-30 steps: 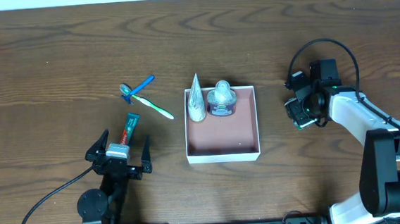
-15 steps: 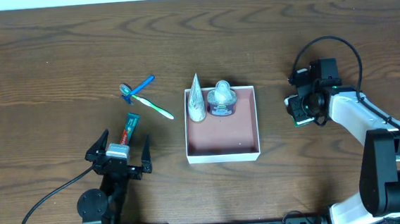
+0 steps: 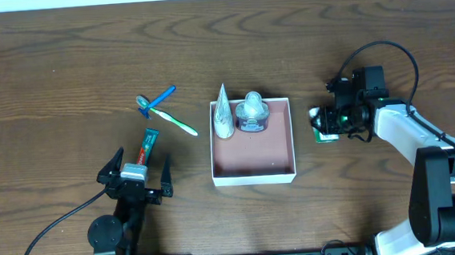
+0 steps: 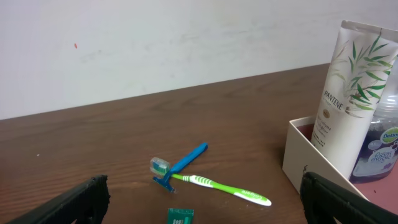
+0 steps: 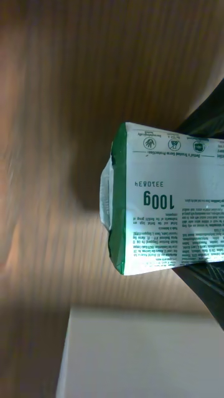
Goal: Pack container
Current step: 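Lift the soap bar box into the box and drop it flat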
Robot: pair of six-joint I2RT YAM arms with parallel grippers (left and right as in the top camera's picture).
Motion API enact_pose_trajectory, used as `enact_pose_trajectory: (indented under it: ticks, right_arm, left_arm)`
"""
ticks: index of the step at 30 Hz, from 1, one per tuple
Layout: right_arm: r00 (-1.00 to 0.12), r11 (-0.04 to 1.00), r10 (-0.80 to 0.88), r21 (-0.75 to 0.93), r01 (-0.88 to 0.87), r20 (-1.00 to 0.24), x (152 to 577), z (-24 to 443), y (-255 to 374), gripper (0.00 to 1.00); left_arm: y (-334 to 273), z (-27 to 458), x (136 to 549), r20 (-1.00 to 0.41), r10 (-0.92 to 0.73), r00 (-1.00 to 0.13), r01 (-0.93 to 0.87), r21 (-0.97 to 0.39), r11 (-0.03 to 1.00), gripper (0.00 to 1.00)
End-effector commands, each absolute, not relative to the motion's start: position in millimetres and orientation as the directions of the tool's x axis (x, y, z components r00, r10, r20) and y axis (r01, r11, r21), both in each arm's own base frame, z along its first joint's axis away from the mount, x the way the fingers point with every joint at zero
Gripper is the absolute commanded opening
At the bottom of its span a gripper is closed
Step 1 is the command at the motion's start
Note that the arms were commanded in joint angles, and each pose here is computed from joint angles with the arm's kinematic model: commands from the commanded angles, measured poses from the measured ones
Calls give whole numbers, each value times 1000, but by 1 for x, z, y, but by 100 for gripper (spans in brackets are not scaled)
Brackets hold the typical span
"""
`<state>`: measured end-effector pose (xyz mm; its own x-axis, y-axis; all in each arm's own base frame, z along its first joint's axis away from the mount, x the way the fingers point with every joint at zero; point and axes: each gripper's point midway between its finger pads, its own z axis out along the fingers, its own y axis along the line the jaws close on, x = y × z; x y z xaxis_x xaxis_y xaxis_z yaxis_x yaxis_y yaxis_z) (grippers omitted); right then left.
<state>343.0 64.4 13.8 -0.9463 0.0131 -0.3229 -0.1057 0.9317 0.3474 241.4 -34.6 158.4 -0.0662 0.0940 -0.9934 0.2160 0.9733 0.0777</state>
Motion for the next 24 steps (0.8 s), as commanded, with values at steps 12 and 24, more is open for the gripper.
enact_pose_trajectory:
  ticks: [12, 24]
  right_arm:
    - [-882, 668, 80, 682, -298, -464, 358, 112, 129, 4]
    - [-798, 674, 204, 673, -306, -567, 358, 187, 123, 3]
  left_arm:
    - [-35, 143, 241, -989, 105, -108, 226, 79, 971, 98]
    - [-35, 143, 241, -989, 105, -108, 225, 79, 971, 98]
